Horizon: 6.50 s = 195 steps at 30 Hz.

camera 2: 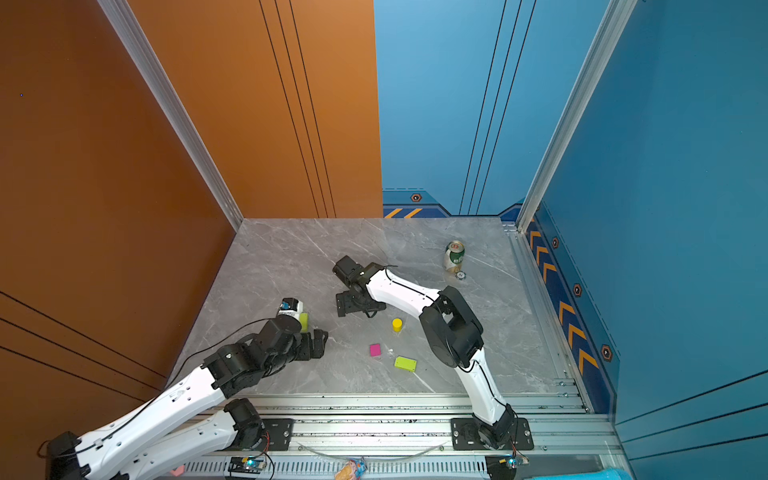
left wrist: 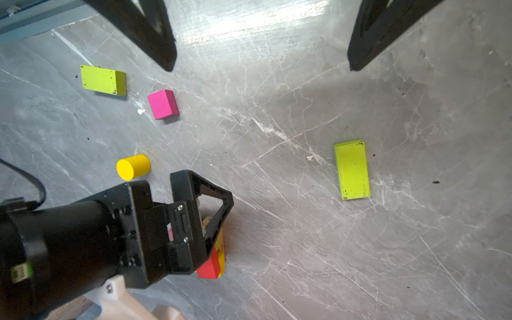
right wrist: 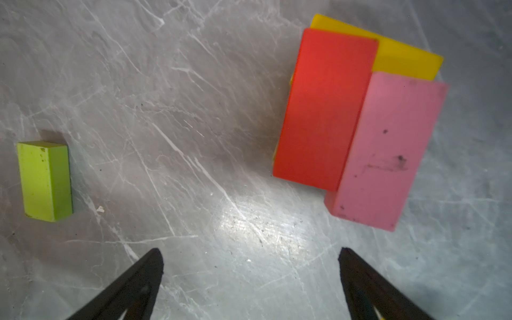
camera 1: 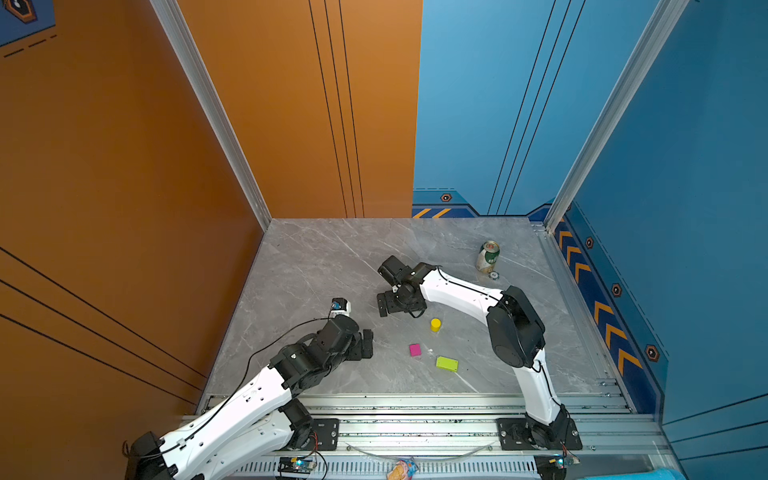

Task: Build the wood block tower

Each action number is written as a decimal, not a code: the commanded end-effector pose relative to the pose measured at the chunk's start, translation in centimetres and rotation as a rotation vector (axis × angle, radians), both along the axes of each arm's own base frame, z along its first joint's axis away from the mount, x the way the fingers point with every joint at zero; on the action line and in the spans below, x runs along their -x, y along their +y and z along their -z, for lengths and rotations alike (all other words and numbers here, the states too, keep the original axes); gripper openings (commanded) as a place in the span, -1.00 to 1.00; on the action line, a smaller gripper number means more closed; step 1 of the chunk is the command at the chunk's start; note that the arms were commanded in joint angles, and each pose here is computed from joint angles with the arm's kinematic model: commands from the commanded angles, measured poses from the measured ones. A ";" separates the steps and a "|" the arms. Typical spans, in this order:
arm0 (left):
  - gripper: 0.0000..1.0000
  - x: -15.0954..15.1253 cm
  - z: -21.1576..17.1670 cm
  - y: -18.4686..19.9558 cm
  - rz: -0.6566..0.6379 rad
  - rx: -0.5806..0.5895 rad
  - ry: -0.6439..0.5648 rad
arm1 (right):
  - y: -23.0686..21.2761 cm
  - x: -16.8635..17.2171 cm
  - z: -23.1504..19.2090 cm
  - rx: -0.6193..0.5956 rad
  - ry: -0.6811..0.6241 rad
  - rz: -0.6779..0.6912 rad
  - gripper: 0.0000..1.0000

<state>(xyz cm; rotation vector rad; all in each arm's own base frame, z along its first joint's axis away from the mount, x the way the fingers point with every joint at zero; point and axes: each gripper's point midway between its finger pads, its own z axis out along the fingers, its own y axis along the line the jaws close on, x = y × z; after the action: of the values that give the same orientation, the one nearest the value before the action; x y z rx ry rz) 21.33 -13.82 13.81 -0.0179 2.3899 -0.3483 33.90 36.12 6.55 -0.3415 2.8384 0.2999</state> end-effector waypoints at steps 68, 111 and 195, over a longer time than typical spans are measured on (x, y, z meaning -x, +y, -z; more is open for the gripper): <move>0.96 1.4 -2.3 -2.2 0.067 0.031 -0.037 | -8.4 4.0 -9.7 0.023 -0.225 0.060 1.00; 0.96 2.3 1.3 -9.9 0.313 -0.130 -0.075 | -21.8 16.0 -5.7 -0.022 -0.186 0.437 0.84; 0.96 0.9 4.4 -1.2 0.114 -0.084 -0.025 | -14.9 16.6 4.5 0.116 0.075 0.417 0.41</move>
<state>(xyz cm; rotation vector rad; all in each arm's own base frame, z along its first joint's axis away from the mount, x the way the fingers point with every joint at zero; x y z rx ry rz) 20.56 -15.31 9.45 0.1651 2.3684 -0.3013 17.63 21.45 2.44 0.2284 2.9069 0.0770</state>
